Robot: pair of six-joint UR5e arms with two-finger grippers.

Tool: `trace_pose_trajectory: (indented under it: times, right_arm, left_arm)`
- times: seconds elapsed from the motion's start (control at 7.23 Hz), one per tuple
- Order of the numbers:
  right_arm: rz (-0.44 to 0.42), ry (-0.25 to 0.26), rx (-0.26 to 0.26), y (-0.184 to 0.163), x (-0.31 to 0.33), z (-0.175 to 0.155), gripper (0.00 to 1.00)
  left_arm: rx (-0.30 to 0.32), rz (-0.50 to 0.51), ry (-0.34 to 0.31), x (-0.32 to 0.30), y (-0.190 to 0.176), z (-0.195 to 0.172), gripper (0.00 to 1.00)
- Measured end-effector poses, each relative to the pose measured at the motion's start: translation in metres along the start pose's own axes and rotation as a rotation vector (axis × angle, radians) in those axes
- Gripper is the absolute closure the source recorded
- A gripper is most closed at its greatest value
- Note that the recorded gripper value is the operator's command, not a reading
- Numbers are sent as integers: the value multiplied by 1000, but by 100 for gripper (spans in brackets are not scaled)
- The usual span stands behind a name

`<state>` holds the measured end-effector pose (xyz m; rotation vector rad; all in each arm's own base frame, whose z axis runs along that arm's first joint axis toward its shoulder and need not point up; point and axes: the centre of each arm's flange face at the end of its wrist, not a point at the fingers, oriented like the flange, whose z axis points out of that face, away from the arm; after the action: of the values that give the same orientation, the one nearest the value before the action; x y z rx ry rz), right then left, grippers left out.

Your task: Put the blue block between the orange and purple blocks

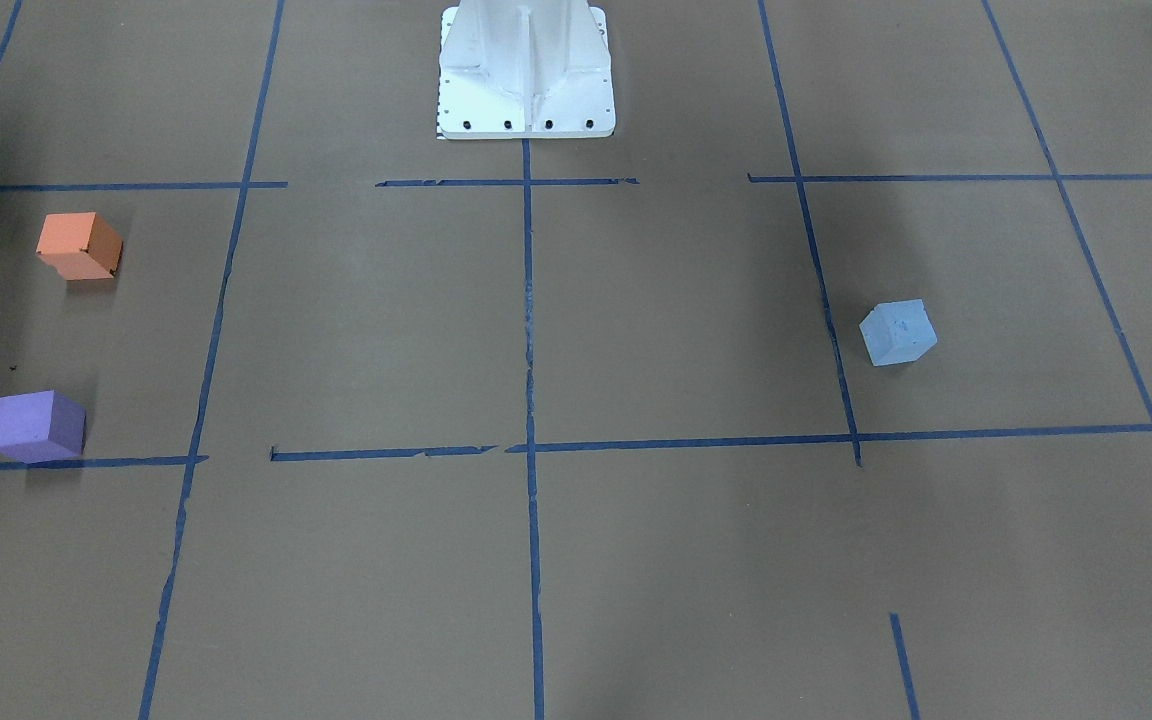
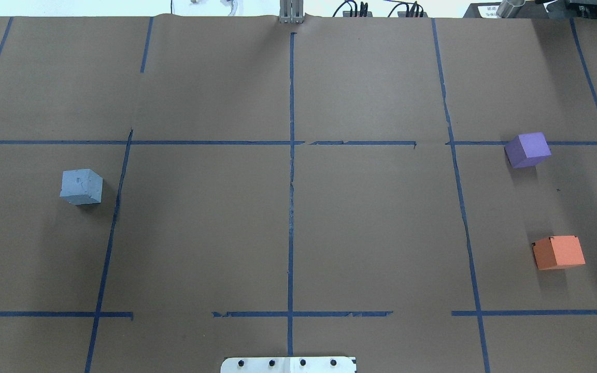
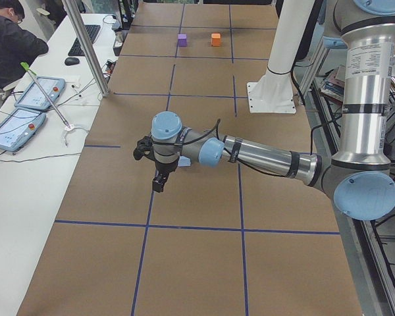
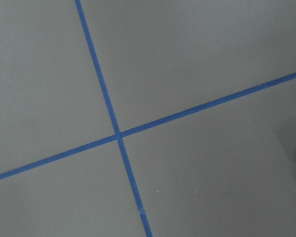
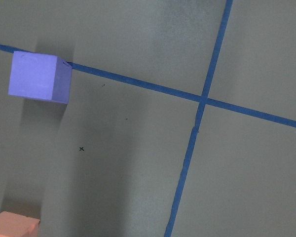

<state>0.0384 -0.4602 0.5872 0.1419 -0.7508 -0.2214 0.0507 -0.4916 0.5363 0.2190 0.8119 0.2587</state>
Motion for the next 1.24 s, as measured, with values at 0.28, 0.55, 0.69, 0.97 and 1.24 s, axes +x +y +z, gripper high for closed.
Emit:
trace_pose_trajectory:
  times: [0.28,0.55,0.69,0.97,1.24]
  right_arm:
    - [1,1,4,0,-2,-2,0]
    - [1,1,4,0,-2,-2,0]
    - [2,1,4,0,-2,-2,0]
    - [2,1,3,0,-1,-2,0]
    - [2,0,2,1,-1,-1,0]
  left_arm:
    - [7,-209,39,72,-12,51,0]
    - [43,-347,41,147,-25,94,0]
    - [36,-366,43,172,-30,112,0]
    - [23,-362,27,196,-39,139,0]
    - [-1,-348,-18,206,-35,171,0]
